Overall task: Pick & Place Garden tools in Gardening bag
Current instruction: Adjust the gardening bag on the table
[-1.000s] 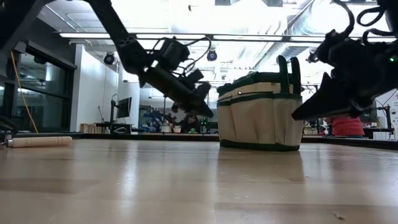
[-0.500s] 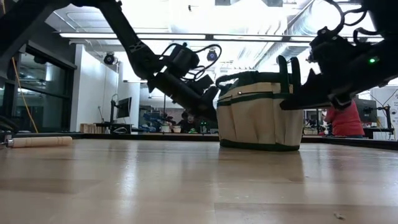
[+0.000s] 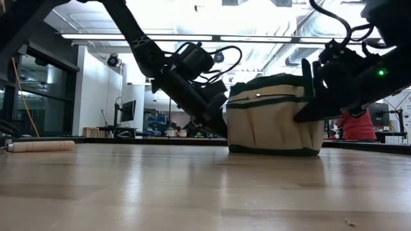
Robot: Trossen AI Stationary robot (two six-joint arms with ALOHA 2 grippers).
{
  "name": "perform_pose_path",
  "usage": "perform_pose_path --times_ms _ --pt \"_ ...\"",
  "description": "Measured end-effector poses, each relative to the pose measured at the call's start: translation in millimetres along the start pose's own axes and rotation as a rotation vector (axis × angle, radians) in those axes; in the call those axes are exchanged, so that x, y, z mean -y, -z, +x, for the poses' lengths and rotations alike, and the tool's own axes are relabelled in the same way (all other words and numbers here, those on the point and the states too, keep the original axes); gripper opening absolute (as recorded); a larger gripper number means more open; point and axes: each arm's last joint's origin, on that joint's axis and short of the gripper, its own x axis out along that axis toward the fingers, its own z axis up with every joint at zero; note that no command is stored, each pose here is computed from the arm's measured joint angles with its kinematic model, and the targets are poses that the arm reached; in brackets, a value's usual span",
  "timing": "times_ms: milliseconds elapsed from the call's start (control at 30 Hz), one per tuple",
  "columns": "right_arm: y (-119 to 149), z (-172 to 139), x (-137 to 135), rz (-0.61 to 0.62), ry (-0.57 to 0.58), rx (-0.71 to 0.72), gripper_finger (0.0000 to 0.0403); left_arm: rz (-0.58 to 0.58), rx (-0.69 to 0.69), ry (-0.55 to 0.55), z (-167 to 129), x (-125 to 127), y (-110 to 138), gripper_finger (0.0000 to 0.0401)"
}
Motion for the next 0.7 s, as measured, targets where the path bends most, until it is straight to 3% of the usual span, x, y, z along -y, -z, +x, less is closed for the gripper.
perform_pose_path --times_ms 333,700 --pt "6.2 -0.1 7.1 -0.018 0.053 -0.040 0.0003 -0.009 -0.045 0.014 1.2 34.5 6.7 0.0000" --pt "1.0 14.2 16.9 -0.027 0.081 -0.104 0.0003 -0.039 -0.138 -0.059 -1.7 55.8 18.6 0.0000"
